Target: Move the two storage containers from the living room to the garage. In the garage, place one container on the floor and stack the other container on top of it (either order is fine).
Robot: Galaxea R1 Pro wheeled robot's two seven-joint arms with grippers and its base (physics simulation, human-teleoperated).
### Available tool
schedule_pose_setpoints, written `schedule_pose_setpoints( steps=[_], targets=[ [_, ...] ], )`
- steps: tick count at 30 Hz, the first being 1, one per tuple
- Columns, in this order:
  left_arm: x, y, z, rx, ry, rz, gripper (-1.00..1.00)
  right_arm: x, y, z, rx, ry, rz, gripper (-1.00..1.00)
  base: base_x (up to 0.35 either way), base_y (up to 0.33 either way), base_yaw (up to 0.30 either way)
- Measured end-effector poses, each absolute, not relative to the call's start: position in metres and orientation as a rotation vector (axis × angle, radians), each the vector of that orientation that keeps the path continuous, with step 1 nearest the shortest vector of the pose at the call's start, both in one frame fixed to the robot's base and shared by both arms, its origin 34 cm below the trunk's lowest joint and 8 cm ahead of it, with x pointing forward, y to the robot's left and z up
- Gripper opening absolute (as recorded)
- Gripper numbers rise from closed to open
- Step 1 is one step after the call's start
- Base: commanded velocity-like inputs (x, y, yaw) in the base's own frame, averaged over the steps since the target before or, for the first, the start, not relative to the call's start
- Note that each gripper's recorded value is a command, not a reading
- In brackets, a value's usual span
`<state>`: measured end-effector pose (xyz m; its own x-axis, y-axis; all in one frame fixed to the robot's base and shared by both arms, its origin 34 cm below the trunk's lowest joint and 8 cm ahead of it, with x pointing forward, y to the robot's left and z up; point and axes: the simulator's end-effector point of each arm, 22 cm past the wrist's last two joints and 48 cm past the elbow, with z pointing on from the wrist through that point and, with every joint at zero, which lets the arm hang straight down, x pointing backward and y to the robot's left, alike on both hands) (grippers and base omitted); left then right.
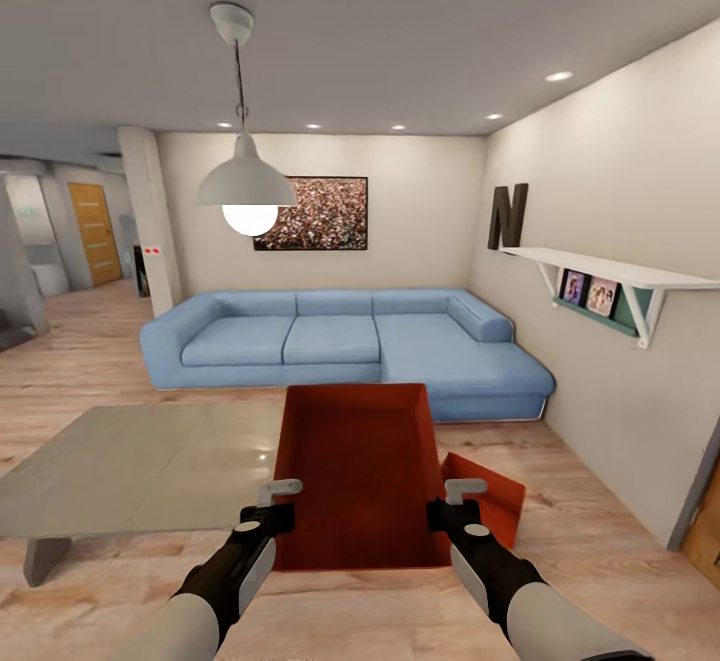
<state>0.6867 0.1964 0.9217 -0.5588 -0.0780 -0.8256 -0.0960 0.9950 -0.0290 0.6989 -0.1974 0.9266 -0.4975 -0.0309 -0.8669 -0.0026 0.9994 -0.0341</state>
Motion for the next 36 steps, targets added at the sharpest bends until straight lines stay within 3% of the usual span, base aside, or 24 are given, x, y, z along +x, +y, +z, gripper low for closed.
schedule_pose_setpoints(
  steps=[36],
  targets=[
    [0.6866, 0.1965, 0.9218, -0.12, 2.168, 0.024, -1.0, 0.6988, -0.1972, 0.9264, -0.023, 2.093, -0.034, -1.0, 0.0, 0.0, 0.276]
  ],
)
